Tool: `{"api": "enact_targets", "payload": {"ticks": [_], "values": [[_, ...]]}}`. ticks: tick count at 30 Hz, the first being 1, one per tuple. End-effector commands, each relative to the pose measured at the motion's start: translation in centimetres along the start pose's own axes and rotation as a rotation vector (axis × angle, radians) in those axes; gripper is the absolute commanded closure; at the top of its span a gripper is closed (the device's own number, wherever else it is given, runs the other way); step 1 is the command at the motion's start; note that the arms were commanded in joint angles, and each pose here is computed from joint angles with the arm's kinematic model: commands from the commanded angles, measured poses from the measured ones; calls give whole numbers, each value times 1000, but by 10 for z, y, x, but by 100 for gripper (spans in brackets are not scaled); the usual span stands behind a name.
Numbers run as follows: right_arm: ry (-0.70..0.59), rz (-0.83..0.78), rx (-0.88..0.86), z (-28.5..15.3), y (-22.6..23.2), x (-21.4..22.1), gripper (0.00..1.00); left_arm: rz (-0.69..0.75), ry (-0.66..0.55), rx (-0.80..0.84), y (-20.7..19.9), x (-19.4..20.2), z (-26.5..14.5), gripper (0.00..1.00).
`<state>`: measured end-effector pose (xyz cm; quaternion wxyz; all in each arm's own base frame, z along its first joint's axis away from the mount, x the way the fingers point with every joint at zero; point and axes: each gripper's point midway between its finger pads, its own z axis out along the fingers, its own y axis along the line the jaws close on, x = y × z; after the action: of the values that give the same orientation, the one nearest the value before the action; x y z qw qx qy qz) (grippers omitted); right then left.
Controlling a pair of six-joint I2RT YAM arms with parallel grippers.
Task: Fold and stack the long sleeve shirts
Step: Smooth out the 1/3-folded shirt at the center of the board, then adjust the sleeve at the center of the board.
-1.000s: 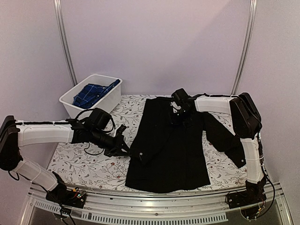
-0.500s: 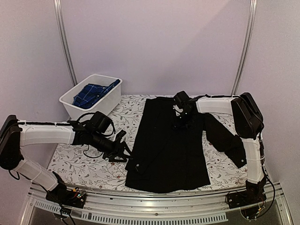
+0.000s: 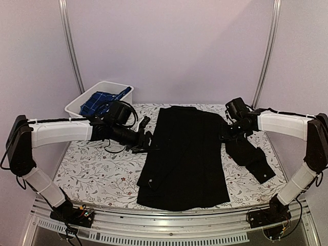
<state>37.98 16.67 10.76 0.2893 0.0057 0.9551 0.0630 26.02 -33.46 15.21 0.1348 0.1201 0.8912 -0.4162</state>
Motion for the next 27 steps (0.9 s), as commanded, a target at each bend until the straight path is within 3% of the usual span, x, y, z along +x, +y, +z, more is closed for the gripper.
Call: {"api": "enact_targets", "payload": {"ticks": [1,10,19,22,25,27], "values": [[-24,179,122,-15,-61,24,35,84,-10,29,-7,-15,18,41],[-54,549,212,-41,-152,76,27,139,-1,119,-25,-32,39,42],[-17,711,151,-7,-175,103,30,153,-32,164,-39,-45,39,42],[-21,750,117,5,-181,102,44,151,-38,164,-40,-46,38,42],[-26,719,119,9,-183,91,78,145,-40,156,-38,-46,38,42],[-18,680,127,11,-180,86,95,137,-43,151,-36,-46,37,42]]}}
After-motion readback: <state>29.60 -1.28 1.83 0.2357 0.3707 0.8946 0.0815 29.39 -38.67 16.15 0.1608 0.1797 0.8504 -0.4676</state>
